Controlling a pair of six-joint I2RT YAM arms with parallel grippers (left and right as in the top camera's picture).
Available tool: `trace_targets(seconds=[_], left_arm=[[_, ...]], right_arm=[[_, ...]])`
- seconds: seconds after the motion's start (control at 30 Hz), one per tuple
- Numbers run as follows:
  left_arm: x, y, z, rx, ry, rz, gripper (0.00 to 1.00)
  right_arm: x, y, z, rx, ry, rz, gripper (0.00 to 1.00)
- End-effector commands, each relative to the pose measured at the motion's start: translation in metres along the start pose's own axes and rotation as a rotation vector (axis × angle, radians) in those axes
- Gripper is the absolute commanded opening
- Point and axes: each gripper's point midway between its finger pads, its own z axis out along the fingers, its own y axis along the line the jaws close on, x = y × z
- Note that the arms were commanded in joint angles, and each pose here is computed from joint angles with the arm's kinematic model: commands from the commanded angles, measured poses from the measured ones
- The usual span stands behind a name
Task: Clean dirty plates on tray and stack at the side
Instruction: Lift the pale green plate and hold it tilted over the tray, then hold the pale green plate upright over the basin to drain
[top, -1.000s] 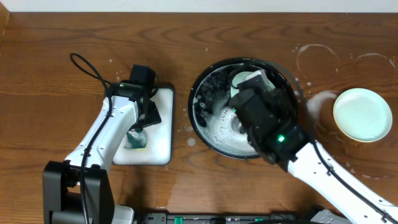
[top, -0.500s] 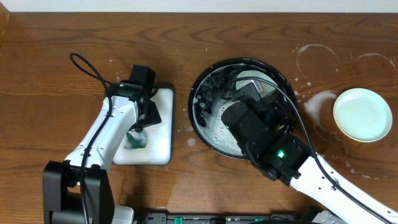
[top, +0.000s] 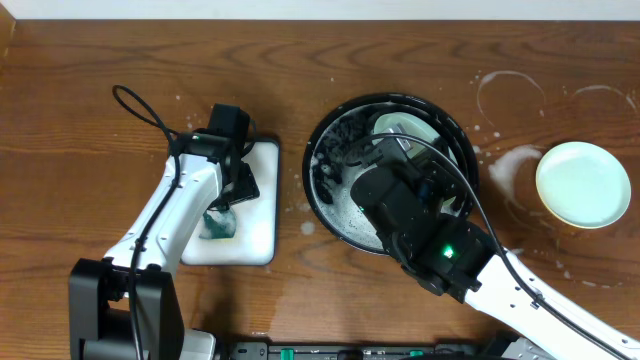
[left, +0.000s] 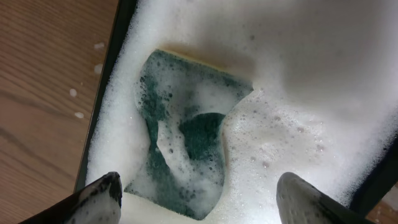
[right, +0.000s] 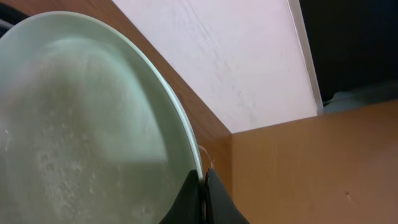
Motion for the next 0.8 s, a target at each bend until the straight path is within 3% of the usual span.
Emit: trace_targets(seconds=[0.0,0.77], left_arm=[[-0.0025,0.0016,-0.0028,0.000,-0.011,0.001,0.82],[-0.0025,0.0016,-0.0028,0.000,-0.011,0.001,0.82]], right_arm=[[0.0006,-0.0084,-0.0033,0.030,0.000,-0.015,0.01],[0.0013,-0.0068,-0.0024,0.026,0.003,0.008,0.01]])
